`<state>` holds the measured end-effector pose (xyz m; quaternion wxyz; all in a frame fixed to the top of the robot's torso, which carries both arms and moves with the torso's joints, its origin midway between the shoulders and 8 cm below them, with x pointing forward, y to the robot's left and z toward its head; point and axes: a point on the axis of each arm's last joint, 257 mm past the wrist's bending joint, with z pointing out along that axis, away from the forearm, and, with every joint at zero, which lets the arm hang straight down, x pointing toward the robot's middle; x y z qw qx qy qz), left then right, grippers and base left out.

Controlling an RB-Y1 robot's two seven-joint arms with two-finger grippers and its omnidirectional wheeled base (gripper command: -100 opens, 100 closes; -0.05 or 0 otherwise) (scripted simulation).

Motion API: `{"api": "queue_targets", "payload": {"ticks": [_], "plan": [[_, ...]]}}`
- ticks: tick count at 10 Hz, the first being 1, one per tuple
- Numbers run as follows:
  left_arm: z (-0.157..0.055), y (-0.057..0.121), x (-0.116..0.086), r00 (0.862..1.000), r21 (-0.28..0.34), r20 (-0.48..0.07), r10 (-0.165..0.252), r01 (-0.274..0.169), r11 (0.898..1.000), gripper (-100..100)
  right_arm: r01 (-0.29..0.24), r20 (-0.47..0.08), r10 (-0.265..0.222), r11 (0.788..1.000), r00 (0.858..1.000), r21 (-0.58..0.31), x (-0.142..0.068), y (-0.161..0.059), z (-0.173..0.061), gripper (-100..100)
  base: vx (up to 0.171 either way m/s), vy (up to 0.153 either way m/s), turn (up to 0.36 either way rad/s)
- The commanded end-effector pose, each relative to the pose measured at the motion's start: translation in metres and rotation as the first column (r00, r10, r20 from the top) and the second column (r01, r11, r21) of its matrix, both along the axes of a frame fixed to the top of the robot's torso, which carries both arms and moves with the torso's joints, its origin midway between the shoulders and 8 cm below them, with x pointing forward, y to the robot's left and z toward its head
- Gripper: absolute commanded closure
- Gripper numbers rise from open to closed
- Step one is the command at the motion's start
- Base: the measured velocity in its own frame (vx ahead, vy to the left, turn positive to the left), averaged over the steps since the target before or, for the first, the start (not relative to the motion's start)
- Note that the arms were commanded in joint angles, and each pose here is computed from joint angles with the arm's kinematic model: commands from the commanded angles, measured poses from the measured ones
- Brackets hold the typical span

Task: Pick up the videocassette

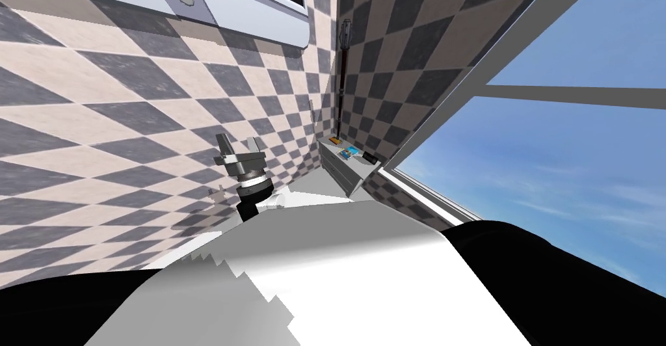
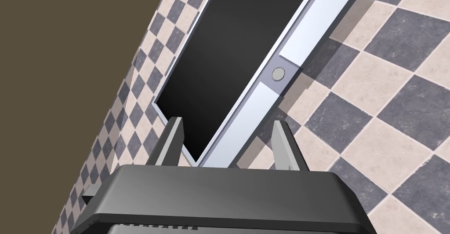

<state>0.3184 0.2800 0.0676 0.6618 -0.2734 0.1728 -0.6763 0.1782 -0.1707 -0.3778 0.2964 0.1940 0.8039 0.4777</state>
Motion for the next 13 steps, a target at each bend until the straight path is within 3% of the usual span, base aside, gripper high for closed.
{"api": "queue_targets", "payload": {"ticks": [1, 2, 3, 4, 5, 6, 7, 8, 9, 10, 12, 13], "plan": [[0.0, 0.0, 0.0, 1.0, 0.0, 0.0, 0.0, 0.0, 1.0, 0, -0.029, -0.038, 0.027, 0.999, 0.999, -0.044, -0.016, -0.009, -0.015, -100, 0.025, 0.021, 0.092], [0.0, 0.0, 0.0, 1.0, 0.0, 0.0, 0.0, 0.0, 1.0, 0, -0.074, -0.091, 0.065, 0.993, 0.994, -0.095, -0.043, -0.021, -0.033, -100, 0.033, 0.029, 0.172], [0.0, 0.0, 0.0, 1.0, 0.0, 0.0, 0.0, 0.0, 1.0, 0, -0.076, -0.108, 0.064, 0.991, 0.992, -0.113, -0.048, -0.029, -0.04, -100, 0.036, 0.02, 0.091], [0.0, 0.0, 0.0, 1.0, 0.0, 0.0, 0.0, 0.0, 1.0, 0, -0.124, -0.161, 0.098, 0.979, 0.982, -0.161, -0.074, -0.044, -0.056, -100, 0.043, 0.027, 0.191], [0.0, 0.0, 0.0, 1.0, 0.0, 0.0, 0.0, 0.0, 1.0, 0, -0.127, -0.177, 0.095, 0.976, 0.98, -0.178, -0.079, -0.053, -0.062, -100, 0.043, 0.024, 0.087], [0.0, 0.0, 0.0, 1.0, 0.0, 0.0, 0.0, 0.0, 1.0, 0, -0.168, -0.238, 0.113, 0.96, 0.965, -0.226, -0.108, -0.073, -0.08, -100, 0.07, 0.021, 0.179], [0.0, 0.0, 0.0, 1.0, 0.0, 0.0, 0.0, 0.0, 1.0, 0, -0.181, -0.244, 0.122, 0.954, 0.962, -0.239, -0.111, -0.08, -0.08, -100, 0.07, 0.009, 0.078], [0.0, 0.0, 0.0, 1.0, 0.0, 0.0, 0.0, 0.0, 1.0, 0, -0.234, -0.291, 0.151, 0.932, 0.945, -0.277, -0.135, -0.099, -0.088, -100, 0.071, 0.021, 0.189], [0.0, 0.0, 0.0, 1.0, 0.0, 0.0, 0.0, 0.0, 1.0, 0, -0.237, -0.309, 0.142, 0.926, 0.94, -0.294, -0.141, -0.11, -0.094, -100, 0.061, 0.011, 0.072], [0.0, 0.0, 0.0, 1.0, 0.0, 0.0, 0.0, 0.0, 1.0, 0, -0.292, -0.361, 0.164, 0.895, 0.918, -0.336, -0.167, -0.137, -0.101, -100, 0.091, 0.014, 0.107], [0.0, 0.0, 0.0, 1.0, 0.0, 0.0, 0.0, 0.0, 1.0, 0, -0.292, -0.369, 0.158, 0.893, 0.916, -0.343, -0.17, -0.142, -0.103, -100, 0.056, 0.003, 0.059], [0.0, 0.0, 0.0, 1.0, 0.0, 0.0, 0.0, 0.0, 1.0, 0, -0.347, -0.413, 0.179, 0.859, 0.893, -0.377, -0.192, -0.167, -0.106, -100, 0.067, 0.013, 0.159]]}}
